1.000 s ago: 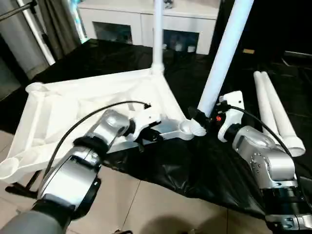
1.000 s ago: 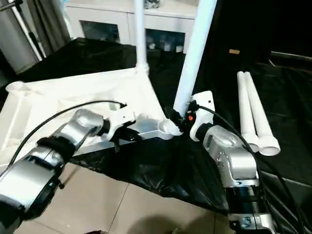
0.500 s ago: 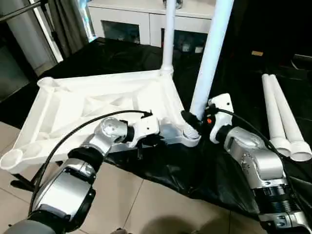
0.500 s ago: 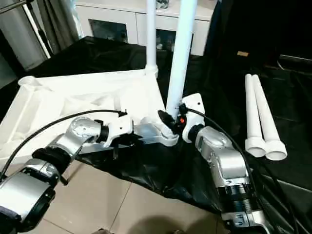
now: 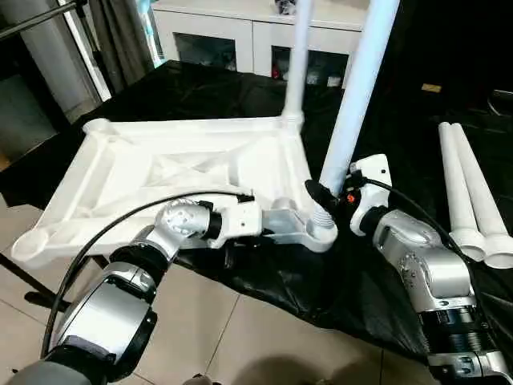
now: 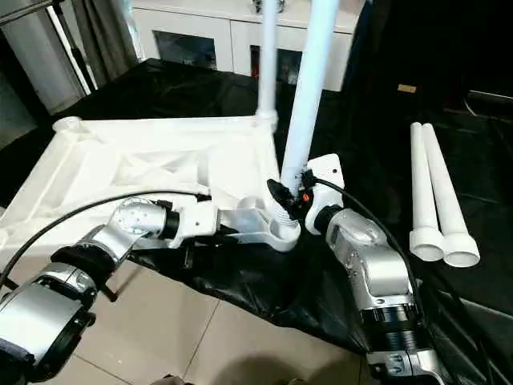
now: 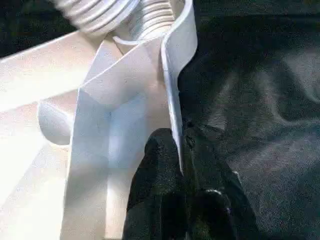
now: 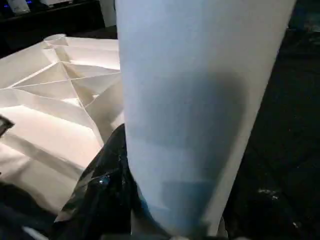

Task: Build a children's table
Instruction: Insert table leg to table base

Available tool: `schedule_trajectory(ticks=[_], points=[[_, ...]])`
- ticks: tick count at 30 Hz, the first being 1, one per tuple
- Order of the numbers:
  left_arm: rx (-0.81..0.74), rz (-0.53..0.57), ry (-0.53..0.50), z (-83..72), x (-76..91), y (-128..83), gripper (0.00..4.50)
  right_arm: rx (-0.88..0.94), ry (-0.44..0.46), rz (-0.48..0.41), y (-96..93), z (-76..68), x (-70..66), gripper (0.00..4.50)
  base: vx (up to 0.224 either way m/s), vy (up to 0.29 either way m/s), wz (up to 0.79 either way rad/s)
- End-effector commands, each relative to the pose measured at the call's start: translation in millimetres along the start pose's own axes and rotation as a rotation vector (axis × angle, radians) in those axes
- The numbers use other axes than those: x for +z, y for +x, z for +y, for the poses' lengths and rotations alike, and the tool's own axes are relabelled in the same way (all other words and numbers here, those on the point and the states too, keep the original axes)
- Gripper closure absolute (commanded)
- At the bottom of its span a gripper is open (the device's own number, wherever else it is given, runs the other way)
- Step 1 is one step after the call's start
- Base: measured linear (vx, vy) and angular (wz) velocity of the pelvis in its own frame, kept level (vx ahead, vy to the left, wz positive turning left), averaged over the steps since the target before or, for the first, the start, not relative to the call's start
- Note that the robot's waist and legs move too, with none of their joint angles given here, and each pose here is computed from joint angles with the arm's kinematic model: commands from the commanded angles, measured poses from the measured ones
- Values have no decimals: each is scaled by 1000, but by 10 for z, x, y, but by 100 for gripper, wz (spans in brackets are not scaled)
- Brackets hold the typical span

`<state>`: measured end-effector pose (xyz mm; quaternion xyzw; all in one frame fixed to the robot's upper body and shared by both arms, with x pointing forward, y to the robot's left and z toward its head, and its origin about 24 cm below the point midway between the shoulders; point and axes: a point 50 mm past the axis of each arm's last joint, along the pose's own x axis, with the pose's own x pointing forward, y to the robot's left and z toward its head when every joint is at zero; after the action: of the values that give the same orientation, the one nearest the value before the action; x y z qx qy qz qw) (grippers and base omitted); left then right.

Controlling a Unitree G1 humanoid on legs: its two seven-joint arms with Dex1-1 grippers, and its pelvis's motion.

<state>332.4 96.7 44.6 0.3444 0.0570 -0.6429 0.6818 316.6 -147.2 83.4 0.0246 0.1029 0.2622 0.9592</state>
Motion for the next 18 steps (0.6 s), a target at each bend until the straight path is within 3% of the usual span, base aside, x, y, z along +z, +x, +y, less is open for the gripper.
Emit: schedule_trajectory(ticks=[1, 6, 15, 17, 18], points=[[-27, -40, 170, 85, 217, 61, 450, -2, -10, -35, -1, 9, 60, 260, 0, 0, 0], [-77, -20, 280, 41, 277, 164, 450, -11, -8, -45, 1, -6, 83, 260, 0, 0, 0], [27, -14, 312, 151, 321, 153, 450, -38, -5, -53, -47, -43, 91, 260, 0, 0, 0], [40, -19, 279, 176, 290, 85, 398, -43, 0, -56, -53, -45, 89, 260, 0, 0, 0], [48, -31, 258, 188, 281, 55, 398, -46, 2, -58, -53, -43, 89, 260, 0, 0, 0]])
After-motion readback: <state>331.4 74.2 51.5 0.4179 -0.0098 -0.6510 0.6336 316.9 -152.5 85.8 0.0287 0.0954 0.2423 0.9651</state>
